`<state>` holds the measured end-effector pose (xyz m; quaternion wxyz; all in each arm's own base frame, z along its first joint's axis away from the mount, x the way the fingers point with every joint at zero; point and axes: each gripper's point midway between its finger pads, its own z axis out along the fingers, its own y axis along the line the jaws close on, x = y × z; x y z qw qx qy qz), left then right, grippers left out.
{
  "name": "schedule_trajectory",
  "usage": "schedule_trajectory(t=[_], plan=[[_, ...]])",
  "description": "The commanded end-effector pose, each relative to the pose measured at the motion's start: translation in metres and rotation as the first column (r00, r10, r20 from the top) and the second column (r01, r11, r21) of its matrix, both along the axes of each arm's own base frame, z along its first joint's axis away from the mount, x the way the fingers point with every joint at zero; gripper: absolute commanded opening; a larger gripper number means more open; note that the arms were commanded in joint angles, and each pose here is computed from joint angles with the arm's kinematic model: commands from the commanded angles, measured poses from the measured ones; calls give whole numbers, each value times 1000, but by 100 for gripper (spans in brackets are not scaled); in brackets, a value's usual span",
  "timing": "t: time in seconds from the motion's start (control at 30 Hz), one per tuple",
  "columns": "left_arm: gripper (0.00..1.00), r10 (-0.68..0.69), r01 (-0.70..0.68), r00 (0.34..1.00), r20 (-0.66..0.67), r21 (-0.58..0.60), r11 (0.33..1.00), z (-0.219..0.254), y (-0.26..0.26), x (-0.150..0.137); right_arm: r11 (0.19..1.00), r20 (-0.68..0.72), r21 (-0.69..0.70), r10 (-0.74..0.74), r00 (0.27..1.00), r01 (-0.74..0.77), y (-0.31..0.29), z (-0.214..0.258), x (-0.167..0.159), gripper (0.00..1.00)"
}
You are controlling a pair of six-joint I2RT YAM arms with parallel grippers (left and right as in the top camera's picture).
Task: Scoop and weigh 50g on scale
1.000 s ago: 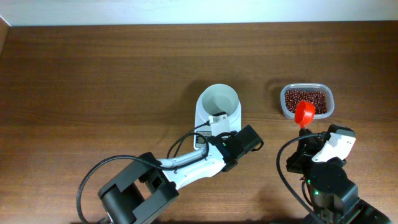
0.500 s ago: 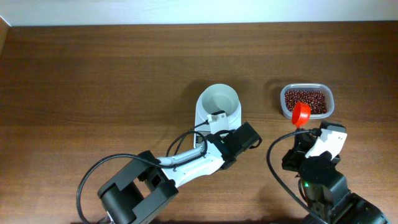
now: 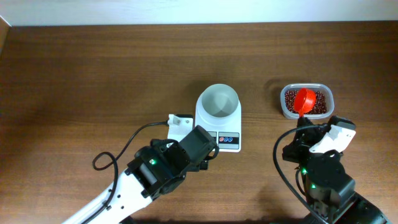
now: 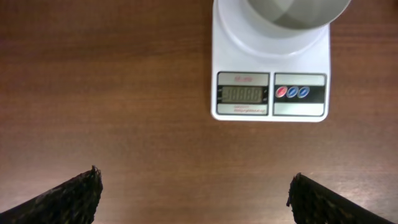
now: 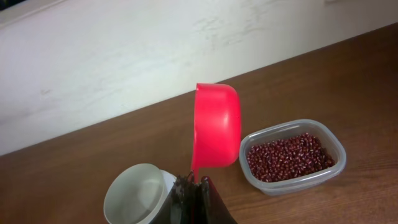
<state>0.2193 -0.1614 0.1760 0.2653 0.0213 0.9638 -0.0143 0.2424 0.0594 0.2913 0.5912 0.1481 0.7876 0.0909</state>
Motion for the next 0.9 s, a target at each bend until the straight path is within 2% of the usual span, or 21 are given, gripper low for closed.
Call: schedule_trajectory(t=[0.0, 0.03, 0.1, 0.13, 0.17, 0.23, 0.3, 0.4, 0.5, 0.53, 0.6, 0.67, 0.87], plan=[[99, -228, 228, 973, -13, 128, 965, 1, 5, 0, 1000, -2, -19, -12, 1000, 12, 2, 3, 5, 4], [99, -305, 307, 952, -38, 152, 939, 2, 10, 2, 999, -16, -31, -12, 1000, 11, 4, -1, 7, 4], [99, -458, 462, 886, -71, 70, 884, 9, 17, 7, 999, -32, -29, 16, 999, -17, 10, -5, 8, 4], [99, -601, 602, 797, -58, 0, 798, 14, 10, 5, 994, -52, -55, 90, 995, -93, 20, -8, 6, 4], [99, -680, 679, 733, -20, -54, 733, 21, 5, 4, 985, -87, -50, 161, 983, -165, 31, -14, 2, 4], [99, -680, 679, 733, 5, -59, 731, 26, 12, 11, 960, -190, -7, 274, 943, -280, 46, -36, -13, 4], [99, -689, 689, 724, 21, -45, 723, 28, 11, 14, 971, -232, 77, 239, 943, -227, 33, -45, -30, 4], [99, -689, 690, 724, 31, -42, 723, 29, 10, 16, 965, -134, 124, 249, 959, -233, 14, -25, -51, 4], [99, -694, 695, 719, 37, -36, 718, 30, 10, 17, 962, -105, 138, 252, 962, -237, -6, -25, -75, 4], [99, -728, 729, 685, 40, -23, 684, 30, 8, 15, 962, -108, 137, 252, 962, -237, -9, -27, -79, 4], [99, -772, 773, 635, 43, -13, 635, 30, 5, 11, 961, -127, 133, 259, 958, -242, -10, -32, -83, 4], [99, -781, 781, 623, 37, 25, 624, 29, 9, 13, 959, -138, 132, 268, 954, -250, -9, -35, -84, 4], [99, -784, 783, 621, 26, 23, 621, 28, 10, 11, 958, -153, 130, 276, 949, -257, -9, -38, -86, 4]])
